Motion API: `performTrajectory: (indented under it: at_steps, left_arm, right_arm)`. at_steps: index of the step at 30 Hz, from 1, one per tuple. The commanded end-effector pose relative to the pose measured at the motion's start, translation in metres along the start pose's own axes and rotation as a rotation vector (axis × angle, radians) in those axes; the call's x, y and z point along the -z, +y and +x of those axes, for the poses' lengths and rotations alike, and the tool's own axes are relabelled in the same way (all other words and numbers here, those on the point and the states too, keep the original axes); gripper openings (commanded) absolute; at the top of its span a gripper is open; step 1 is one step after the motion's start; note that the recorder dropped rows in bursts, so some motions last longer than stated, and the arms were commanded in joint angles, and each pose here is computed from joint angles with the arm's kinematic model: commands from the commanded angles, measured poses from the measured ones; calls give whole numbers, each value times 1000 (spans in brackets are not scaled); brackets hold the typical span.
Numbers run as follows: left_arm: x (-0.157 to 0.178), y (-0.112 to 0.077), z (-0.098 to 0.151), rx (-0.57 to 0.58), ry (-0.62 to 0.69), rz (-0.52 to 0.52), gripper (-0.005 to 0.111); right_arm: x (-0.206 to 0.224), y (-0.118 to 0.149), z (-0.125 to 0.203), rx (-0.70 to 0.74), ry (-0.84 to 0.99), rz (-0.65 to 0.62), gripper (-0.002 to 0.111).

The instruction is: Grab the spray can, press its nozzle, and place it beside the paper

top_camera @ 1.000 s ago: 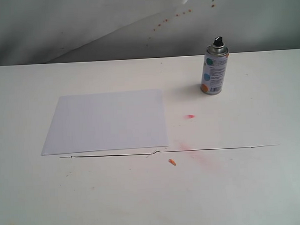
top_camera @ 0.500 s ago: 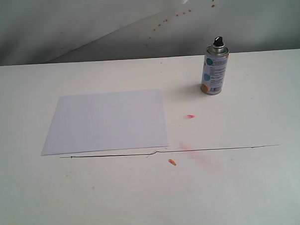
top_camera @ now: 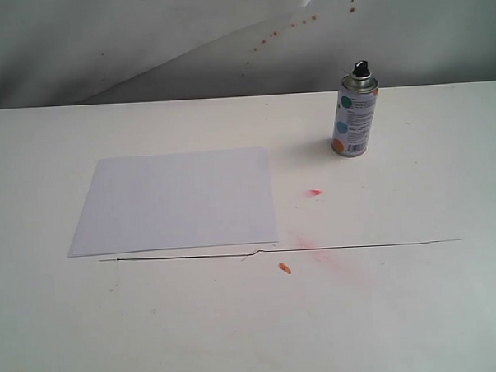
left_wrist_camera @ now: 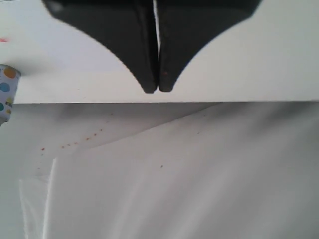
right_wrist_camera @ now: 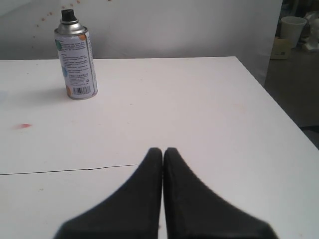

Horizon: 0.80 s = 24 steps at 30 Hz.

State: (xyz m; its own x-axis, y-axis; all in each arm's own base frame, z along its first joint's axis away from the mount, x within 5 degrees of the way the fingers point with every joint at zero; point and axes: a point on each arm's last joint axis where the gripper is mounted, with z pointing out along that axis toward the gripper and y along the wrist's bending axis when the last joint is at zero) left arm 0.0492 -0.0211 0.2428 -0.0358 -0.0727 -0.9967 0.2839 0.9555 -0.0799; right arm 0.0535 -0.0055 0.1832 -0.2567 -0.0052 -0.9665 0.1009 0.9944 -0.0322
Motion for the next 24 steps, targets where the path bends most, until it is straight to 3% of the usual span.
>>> performTrajectory:
  at_steps: [1, 4, 11, 24]
  left_arm:
    - [1, 10, 7, 76, 40, -114, 0]
    - [1, 13, 10, 44, 50, -137, 0]
    - [-2, 16, 51, 48, 150, -128, 0]
    - [-2, 15, 53, 13, 158, -91, 0]
  right_arm:
    - [0, 0, 1, 1, -3, 6, 1]
    - [0, 0, 1, 1, -3, 6, 1]
    - [0, 0, 1, 1, -3, 6, 1]
    - [0, 0, 1, 1, -3, 6, 1]
